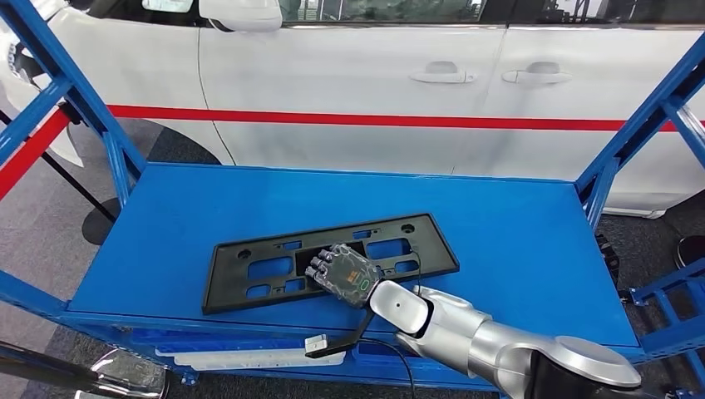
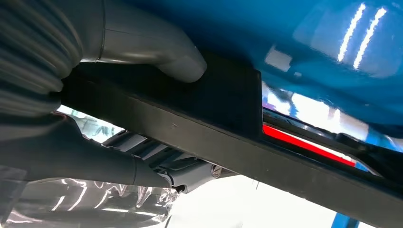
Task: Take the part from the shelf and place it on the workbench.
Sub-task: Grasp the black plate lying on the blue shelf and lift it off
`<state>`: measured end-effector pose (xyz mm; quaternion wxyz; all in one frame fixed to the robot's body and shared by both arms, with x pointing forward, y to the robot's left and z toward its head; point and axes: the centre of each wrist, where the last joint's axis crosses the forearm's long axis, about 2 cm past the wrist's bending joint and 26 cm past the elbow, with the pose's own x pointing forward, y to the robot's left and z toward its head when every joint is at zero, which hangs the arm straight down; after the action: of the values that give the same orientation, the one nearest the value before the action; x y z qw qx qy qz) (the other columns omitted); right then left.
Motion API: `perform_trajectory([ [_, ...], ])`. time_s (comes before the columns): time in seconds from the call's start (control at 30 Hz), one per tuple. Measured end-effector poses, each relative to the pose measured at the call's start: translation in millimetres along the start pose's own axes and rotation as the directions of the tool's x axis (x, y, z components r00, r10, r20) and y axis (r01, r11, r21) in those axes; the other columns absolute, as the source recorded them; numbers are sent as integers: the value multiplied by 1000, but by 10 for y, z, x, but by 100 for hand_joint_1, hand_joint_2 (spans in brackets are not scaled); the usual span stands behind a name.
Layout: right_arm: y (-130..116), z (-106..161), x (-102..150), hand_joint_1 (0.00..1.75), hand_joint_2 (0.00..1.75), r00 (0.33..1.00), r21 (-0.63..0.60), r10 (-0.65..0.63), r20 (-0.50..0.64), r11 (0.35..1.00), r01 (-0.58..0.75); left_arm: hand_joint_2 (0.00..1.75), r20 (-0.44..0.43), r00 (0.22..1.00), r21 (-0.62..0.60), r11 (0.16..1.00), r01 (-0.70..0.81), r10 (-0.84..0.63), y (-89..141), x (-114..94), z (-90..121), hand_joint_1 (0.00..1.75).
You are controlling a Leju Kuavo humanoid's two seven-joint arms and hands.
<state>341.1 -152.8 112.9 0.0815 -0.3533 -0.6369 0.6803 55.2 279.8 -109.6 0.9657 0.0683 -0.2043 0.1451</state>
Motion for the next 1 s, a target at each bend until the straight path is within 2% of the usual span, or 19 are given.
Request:
perform_trajectory([
  [0.1,-12,-18,14,148,175,1000,-7,-7,-4,1000,7,0,27,1000,-16,1000,-3,3,-4,-3,1,0],
  [0.23,-11,-14,1,158,175,1000,-20,-25,-19,999,25,0,109,994,-60,998,-9,15,-19,3,0,0],
  [0.43,22,21,-82,159,175,997,-39,-66,-33,997,65,0,158,987,-97,995,-17,32,-26,-12,6,0],
  [0.53,5,21,-183,159,175,984,-70,-173,-40,983,170,0,182,983,-103,995,-16,35,-33,-6,5,0],
  [0.67,-27,77,-498,159,175,935,-128,-353,-25,929,347,0,202,979,-109,994,-18,39,-52,-11,9,0],
  [0.73,-62,118,-636,159,175,880,-164,-475,-3,868,468,0,205,978,-111,994,-20,42,-67,5,6,0],
  [0.77,-96,149,-700,159,175,833,-193,-553,20,815,546,0,206,978,-111,994,-21,44,-69,14,4,0],
  [0.9,-381,286,-940,159,175,589,-313,-792,160,525,791,0,204,978,-113,993,-32,54,-68,25,0,0],
  [1.0,-636,354,-969,159,175,414,-341,-858,303,308,888,0,201,977,-111,993,-43,65,-65,20,1,0],
])
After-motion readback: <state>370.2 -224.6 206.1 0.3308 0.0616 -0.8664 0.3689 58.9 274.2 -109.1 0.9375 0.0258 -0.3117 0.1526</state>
